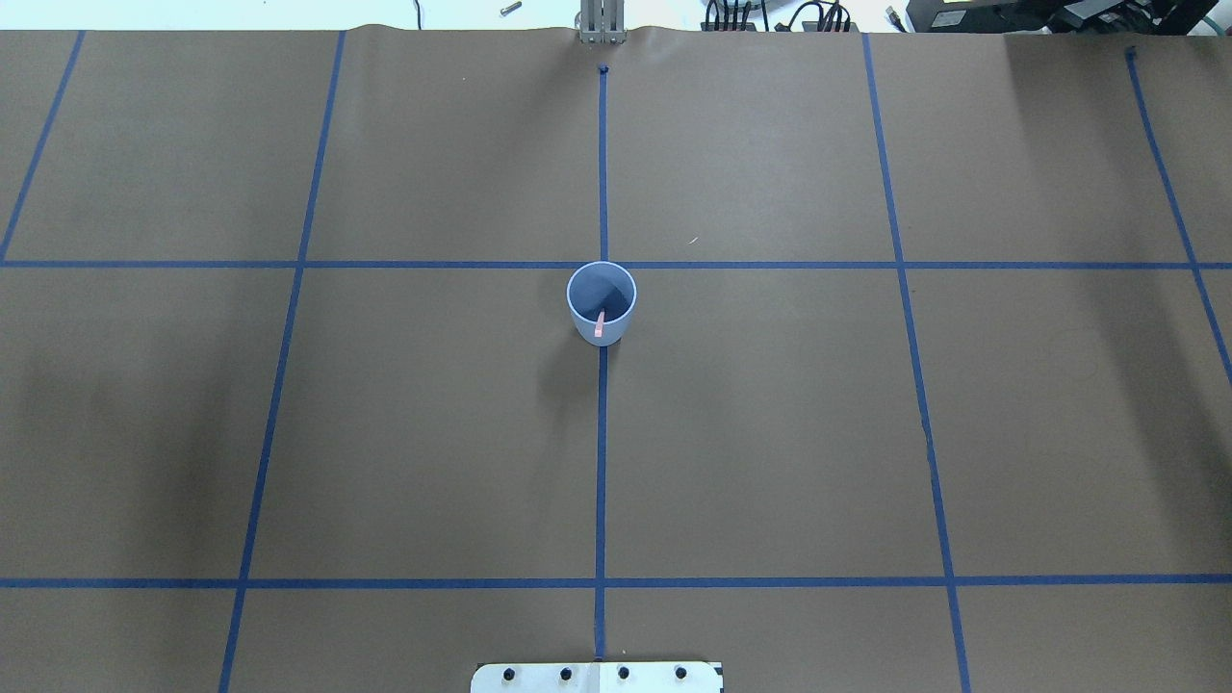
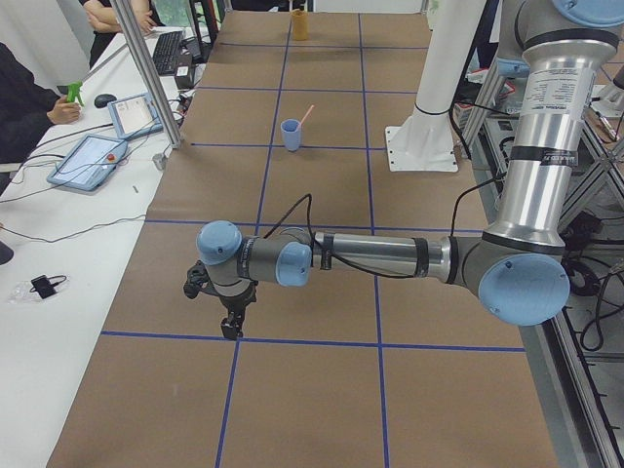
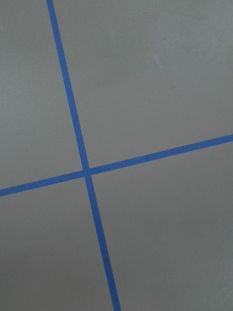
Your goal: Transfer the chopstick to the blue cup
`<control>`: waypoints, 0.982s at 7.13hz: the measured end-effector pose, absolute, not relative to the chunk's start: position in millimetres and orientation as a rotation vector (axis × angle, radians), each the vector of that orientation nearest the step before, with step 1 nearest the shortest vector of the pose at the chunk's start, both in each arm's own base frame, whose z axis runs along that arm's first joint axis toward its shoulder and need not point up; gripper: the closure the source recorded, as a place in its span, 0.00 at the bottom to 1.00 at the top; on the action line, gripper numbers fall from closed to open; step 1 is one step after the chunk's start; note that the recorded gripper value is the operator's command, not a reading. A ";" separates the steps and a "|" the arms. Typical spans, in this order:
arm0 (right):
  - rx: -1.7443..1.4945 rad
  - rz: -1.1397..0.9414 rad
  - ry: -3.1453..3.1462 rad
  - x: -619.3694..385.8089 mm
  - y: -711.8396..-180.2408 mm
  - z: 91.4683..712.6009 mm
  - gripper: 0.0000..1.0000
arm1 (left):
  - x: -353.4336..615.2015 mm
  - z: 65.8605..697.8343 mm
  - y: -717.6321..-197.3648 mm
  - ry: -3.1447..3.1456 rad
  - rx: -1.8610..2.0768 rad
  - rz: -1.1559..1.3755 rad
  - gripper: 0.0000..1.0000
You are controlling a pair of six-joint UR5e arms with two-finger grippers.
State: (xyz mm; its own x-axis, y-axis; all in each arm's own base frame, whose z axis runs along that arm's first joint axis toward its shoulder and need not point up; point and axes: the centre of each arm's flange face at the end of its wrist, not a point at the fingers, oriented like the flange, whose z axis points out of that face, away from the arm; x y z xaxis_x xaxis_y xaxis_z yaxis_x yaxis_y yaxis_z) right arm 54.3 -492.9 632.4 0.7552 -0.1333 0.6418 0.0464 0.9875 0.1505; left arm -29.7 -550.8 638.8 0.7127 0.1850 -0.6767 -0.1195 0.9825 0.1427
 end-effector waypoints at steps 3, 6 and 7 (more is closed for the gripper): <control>0.056 -0.056 -0.768 61.3 -468.6 660.7 0.00 | -70.3 649.7 -537.4 0.767 0.102 0.156 0.02; 0.020 -0.014 -0.779 71.3 -472.3 655.2 0.00 | -73.7 654.9 -534.4 0.765 0.075 0.134 0.02; -0.006 0.001 -0.775 73.6 -484.5 635.5 0.00 | -73.7 655.3 -534.2 0.765 0.072 0.127 0.02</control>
